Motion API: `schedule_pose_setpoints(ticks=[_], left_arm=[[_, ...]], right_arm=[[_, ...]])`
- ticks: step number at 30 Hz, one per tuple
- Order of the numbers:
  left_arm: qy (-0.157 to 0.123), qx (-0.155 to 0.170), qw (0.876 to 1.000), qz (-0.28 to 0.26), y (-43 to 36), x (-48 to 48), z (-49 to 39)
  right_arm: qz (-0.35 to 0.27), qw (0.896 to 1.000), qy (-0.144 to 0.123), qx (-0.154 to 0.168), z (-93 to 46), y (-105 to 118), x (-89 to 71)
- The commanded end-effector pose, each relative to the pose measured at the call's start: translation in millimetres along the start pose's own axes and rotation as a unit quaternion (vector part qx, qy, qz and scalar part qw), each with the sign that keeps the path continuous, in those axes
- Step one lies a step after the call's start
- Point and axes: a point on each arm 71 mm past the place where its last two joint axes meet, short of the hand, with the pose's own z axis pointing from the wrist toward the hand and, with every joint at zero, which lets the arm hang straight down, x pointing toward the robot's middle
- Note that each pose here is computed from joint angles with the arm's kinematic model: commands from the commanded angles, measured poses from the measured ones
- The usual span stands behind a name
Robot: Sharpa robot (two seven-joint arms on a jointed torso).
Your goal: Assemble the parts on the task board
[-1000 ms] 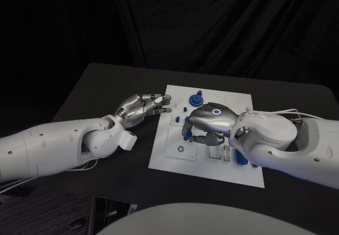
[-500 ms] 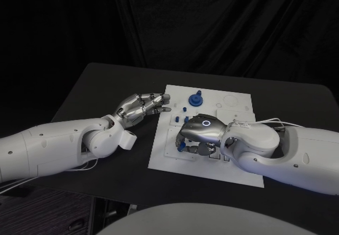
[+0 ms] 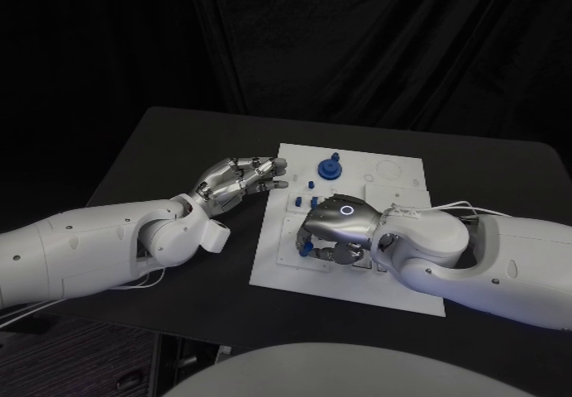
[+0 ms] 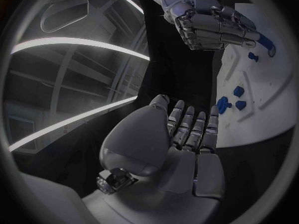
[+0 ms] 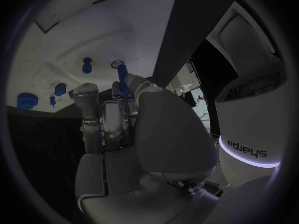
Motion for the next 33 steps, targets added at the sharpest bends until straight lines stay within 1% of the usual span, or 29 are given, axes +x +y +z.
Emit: schedule_pose_setpoints(ticks=[1,11,21,28,33], left_arm=[[0.007,0.009,1.0,-0.008,-0.4,1.7,-0.1],[0.008,0.007,1.0,-0.008,-0.2,1.9,-0.4],[0.009,0.006,1.0,-0.009,0.0,2.3,-0.1],[0.009,0.006,1.0,-0.009,0.4,2.4,0.4],[0.01,0.005,1.0,-0.01,0.8,2.3,0.9]], right_arm=[[-0.011,1.0,-0.008,0.003,0.2,-0.1,-0.3],[-0.015,1.0,0.006,0.013,1.6,-2.8,2.1],[-0.025,0.999,0.021,0.016,2.6,-3.3,5.2],[-0.025,0.999,0.027,0.017,3.5,-2.9,7.3],[-0.024,0.999,0.026,0.016,4.4,-2.4,8.8]])
